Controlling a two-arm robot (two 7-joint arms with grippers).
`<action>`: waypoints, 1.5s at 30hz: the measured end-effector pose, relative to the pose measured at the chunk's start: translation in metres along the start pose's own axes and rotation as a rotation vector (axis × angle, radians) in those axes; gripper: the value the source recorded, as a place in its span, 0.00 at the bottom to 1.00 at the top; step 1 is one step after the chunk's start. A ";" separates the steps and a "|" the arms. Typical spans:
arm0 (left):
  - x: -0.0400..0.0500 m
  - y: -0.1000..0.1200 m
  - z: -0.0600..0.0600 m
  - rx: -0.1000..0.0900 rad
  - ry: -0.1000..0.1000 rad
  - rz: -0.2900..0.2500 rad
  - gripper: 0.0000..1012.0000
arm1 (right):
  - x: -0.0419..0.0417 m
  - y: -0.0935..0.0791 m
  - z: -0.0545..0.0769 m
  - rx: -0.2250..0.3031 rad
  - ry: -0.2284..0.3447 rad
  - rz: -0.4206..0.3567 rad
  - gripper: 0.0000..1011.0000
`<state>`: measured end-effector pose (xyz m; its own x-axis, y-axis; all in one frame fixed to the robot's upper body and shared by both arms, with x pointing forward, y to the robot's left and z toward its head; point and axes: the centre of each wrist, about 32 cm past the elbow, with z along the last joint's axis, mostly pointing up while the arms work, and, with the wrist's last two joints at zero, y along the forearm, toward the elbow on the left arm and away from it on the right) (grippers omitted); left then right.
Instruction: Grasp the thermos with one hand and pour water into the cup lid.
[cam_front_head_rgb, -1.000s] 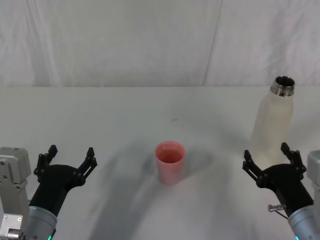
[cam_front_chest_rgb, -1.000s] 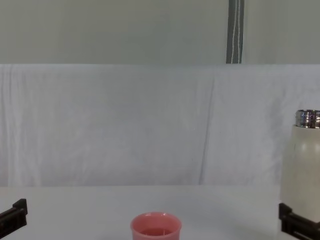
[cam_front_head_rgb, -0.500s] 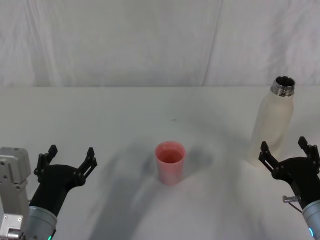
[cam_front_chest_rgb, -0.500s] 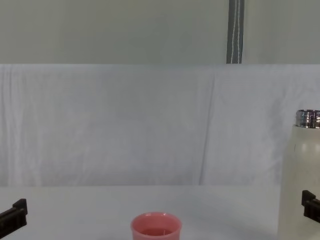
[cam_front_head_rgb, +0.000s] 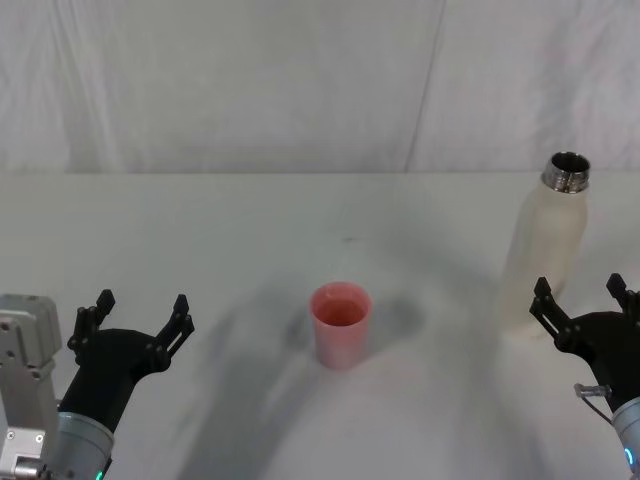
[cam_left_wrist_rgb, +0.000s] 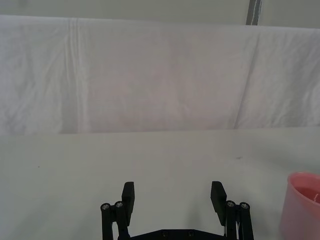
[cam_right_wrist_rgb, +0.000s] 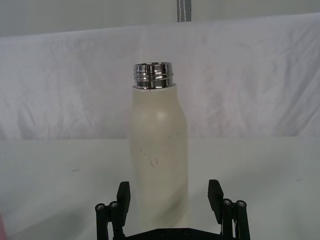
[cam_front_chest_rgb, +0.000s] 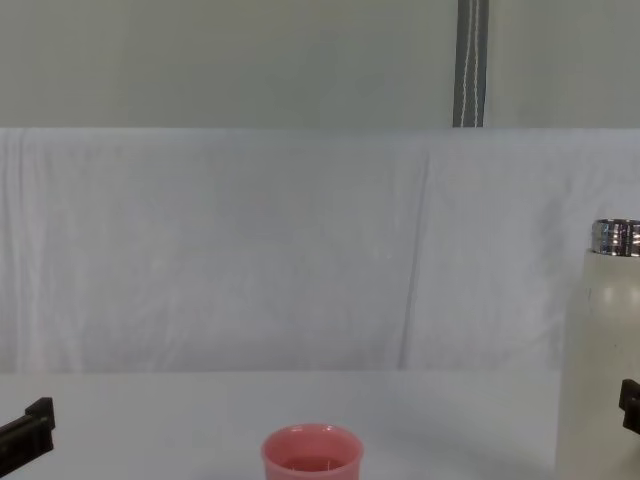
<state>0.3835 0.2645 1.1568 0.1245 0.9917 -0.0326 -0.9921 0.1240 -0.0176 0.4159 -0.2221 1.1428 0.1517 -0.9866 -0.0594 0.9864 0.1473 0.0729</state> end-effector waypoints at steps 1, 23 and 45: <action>0.0000 0.000 0.000 0.000 0.000 0.000 0.99 | 0.0004 0.001 -0.001 0.000 0.002 0.000 0.99; 0.0000 0.000 0.000 0.000 0.000 0.000 0.99 | 0.0003 0.015 -0.006 -0.006 -0.040 0.008 0.99; 0.0000 0.000 0.000 0.000 0.000 0.000 0.99 | -0.0022 0.033 -0.007 -0.008 -0.055 0.030 0.99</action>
<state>0.3835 0.2645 1.1568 0.1245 0.9917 -0.0327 -0.9921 0.1240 -0.0176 0.4487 -0.2145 1.1383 0.1777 -0.9841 -0.0024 0.9820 0.1771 0.0656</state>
